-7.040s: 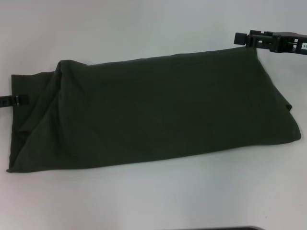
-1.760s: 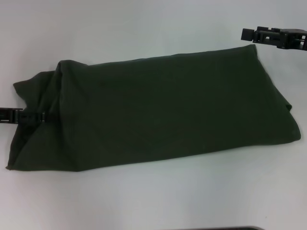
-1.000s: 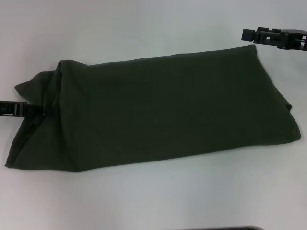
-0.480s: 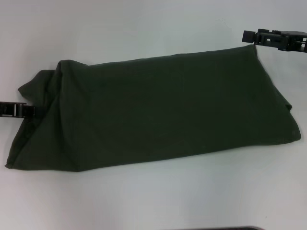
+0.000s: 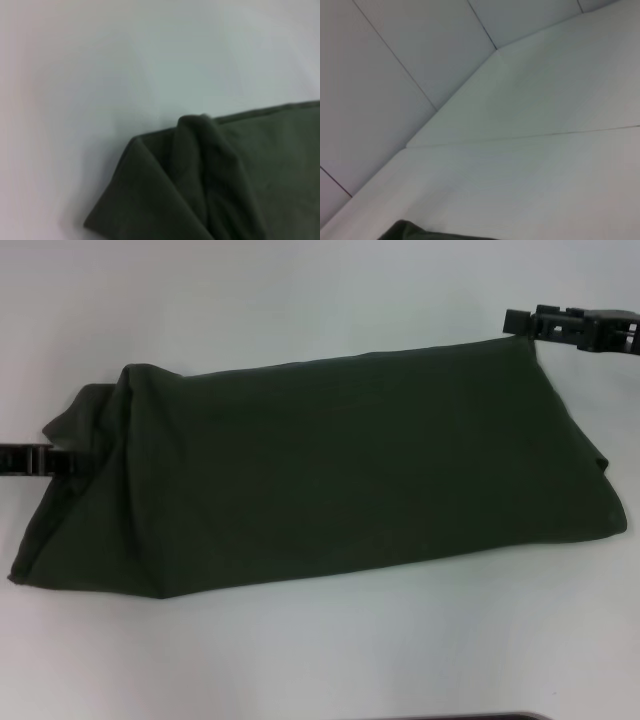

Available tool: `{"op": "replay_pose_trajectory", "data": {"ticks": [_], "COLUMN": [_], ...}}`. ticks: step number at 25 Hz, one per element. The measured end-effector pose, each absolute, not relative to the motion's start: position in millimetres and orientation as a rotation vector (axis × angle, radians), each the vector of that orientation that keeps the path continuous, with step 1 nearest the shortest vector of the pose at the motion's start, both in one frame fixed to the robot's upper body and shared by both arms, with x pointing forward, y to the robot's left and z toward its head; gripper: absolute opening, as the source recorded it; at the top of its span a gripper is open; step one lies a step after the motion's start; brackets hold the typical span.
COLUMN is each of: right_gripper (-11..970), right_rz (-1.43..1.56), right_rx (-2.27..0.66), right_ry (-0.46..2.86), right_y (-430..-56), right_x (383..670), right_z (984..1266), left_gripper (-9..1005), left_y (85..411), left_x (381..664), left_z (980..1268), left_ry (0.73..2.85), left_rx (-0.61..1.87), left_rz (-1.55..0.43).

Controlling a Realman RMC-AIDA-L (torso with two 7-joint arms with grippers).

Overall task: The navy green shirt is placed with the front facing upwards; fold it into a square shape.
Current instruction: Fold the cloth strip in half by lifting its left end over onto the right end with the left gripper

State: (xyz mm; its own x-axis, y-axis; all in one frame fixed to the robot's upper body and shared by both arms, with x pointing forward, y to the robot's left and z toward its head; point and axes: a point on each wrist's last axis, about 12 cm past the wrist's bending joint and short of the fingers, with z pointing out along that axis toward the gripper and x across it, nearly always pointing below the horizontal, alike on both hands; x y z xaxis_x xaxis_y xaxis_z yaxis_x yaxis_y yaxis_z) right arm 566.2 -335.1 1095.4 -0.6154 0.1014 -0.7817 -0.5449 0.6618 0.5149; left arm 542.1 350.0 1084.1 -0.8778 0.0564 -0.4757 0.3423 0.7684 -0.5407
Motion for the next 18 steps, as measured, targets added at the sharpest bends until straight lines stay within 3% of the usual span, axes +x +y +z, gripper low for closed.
{"op": "replay_pose_trajectory", "data": {"ticks": [9,18], "right_gripper": [734,723], "right_rz": [0.976,0.999], "right_rx": [-0.407,-0.573], "right_ry": [2.060,2.119], "right_y": [-319.5,-276.3], "right_x": [560.5,563.1], "right_z": [1082.7,1069.9], "left_gripper": [28,38], "left_y": [353.2,348.3], "left_x": [536.9,534.3], "left_z": [1103.7,1112.2], "left_ry": [2.401,2.320], "left_rx": [0.288,0.325], "left_rz": [-1.015,-1.105]}}
